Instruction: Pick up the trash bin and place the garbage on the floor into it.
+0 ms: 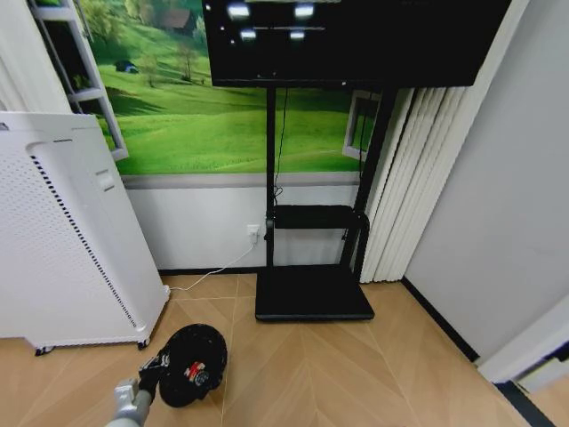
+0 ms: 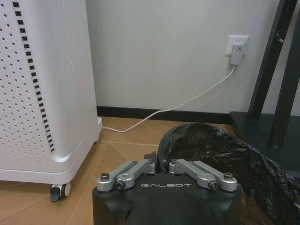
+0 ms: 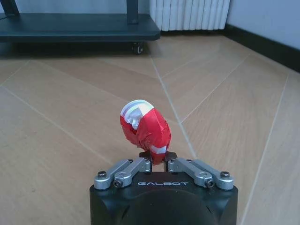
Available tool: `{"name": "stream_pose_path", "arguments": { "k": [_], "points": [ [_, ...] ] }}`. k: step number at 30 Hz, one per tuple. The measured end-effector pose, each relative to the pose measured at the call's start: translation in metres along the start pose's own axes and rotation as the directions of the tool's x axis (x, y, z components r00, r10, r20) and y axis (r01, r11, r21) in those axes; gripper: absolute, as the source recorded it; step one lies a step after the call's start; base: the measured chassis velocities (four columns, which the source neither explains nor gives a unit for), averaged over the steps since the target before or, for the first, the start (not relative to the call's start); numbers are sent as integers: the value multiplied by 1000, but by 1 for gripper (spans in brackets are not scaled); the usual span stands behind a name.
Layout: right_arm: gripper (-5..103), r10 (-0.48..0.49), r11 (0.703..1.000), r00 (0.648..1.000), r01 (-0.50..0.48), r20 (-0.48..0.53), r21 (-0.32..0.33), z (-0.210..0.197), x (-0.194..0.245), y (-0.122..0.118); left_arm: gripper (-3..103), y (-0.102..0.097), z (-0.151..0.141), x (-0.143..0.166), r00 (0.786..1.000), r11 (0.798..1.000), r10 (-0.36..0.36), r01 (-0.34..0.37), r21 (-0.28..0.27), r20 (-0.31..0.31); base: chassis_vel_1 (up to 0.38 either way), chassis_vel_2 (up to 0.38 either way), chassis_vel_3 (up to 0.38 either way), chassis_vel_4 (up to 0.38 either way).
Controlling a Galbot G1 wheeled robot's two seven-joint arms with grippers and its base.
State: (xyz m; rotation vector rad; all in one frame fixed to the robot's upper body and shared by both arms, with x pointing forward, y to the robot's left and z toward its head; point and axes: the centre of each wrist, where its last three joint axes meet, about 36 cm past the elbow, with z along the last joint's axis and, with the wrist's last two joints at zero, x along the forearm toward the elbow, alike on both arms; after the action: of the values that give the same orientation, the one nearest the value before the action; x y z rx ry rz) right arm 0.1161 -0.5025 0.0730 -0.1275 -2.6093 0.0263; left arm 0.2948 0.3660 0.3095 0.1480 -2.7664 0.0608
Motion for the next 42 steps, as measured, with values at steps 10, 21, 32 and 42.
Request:
{"name": "stream_pose_path", "arguments": {
  "k": [10,21,32,42],
  "points": [
    [12,-103,989,982,84,157,122,-51,-12,-13,7,-1,-16,-2,1000,999,23,-23,-34,2,0,0,0,0],
    [12,-286,942,901,201,325,270,-135,-48,5,7,-13,-29,5,998,996,65,-65,-53,-5,0,0,0,0],
    [12,-467,878,757,337,456,339,-236,-75,84,7,-18,-43,12,996,994,89,-90,-64,-8,0,0,0,0],
    [12,-635,772,598,490,488,405,-306,-78,180,7,-17,-54,10,996,994,91,-91,-68,3,0,0,0,0]
  ]
}}
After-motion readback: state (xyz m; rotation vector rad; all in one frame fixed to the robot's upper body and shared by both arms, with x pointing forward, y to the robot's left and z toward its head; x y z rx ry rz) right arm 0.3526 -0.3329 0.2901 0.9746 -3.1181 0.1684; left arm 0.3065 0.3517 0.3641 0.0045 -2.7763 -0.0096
